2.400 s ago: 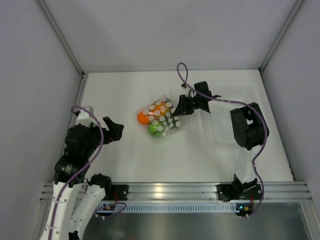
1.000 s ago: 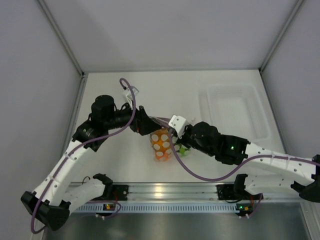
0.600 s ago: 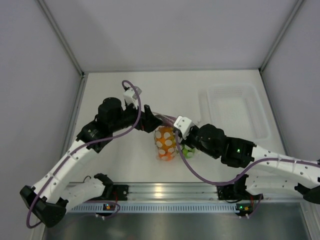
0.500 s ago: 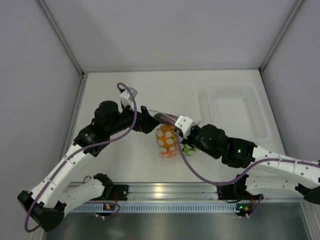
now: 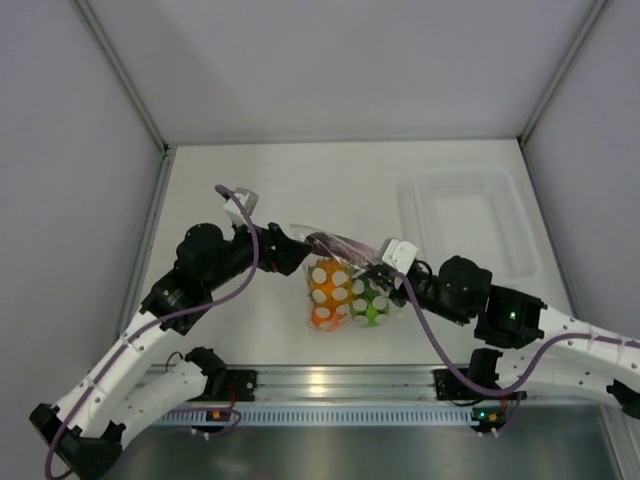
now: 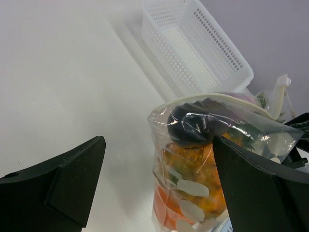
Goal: Open the zip-top bag and remove the fake food
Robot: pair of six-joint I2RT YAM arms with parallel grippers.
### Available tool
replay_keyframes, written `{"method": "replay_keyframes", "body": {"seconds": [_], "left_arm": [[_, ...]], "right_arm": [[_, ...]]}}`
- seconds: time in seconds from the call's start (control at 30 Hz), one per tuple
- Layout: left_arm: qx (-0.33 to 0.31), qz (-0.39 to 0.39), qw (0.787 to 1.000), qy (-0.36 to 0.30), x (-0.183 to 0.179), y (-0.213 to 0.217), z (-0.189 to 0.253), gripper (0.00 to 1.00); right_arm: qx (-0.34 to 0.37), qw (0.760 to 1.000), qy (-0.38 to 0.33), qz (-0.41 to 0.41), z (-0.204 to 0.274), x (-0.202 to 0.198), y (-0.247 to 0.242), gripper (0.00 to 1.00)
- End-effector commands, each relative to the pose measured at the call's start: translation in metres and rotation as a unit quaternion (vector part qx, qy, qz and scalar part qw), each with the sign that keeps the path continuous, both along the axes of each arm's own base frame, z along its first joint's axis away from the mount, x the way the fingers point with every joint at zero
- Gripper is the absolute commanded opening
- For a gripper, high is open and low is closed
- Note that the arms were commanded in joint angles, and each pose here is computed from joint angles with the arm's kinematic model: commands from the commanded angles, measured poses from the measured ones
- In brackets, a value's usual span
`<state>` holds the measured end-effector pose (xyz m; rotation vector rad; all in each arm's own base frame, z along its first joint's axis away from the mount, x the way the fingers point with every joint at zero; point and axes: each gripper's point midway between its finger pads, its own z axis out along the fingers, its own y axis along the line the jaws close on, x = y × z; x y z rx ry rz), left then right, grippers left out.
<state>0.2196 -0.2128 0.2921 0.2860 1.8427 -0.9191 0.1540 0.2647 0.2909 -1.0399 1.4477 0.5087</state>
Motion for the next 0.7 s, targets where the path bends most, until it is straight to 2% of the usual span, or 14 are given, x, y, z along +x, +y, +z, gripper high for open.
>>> {"method": "replay_keyframes", "body": {"seconds": [0.0,0.17,0.3,0.43,0.5,0.53,0.6,0.67], "left_arm": [[-0.059,0.007,0.996,-0.068,0.003,-0.001,0.042,0.99],[-0.130,-0.079,0.982,-0.111,-0.021,-0.022,0.071,0.98],[-0.149,-0.115,0.978,-0.088,-0.028,-0.033,0.072,0.89],[-0.154,-0.122,0.977,-0.078,-0.030,-0.035,0.073,0.61],[-0.159,-0.119,0.977,-0.074,-0.030,-0.035,0.073,0.61],[-0.162,-0.117,0.977,-0.074,-0.031,-0.033,0.074,0.66],[-0.162,-0.116,0.977,-0.074,-0.032,-0.033,0.073,0.83],[-0.163,-0.113,0.977,-0.076,-0.032,-0.031,0.073,0.87]], "right_arm": [[0.096,0.993,-0.015,0.069,0.048,-0.025,0.013,0.00],[0.119,0.988,-0.009,0.102,0.058,-0.037,0.017,0.00],[0.123,0.987,-0.009,0.102,0.060,-0.037,0.018,0.00],[0.130,0.987,-0.013,0.094,0.063,-0.035,0.014,0.00],[0.134,0.988,-0.014,0.077,0.063,-0.030,0.011,0.00],[0.140,0.988,-0.014,0.070,0.065,-0.028,0.010,0.00],[0.144,0.988,-0.013,0.057,0.065,-0.024,0.009,0.00],[0.147,0.988,-0.013,0.055,0.067,-0.023,0.008,0.00]]}}
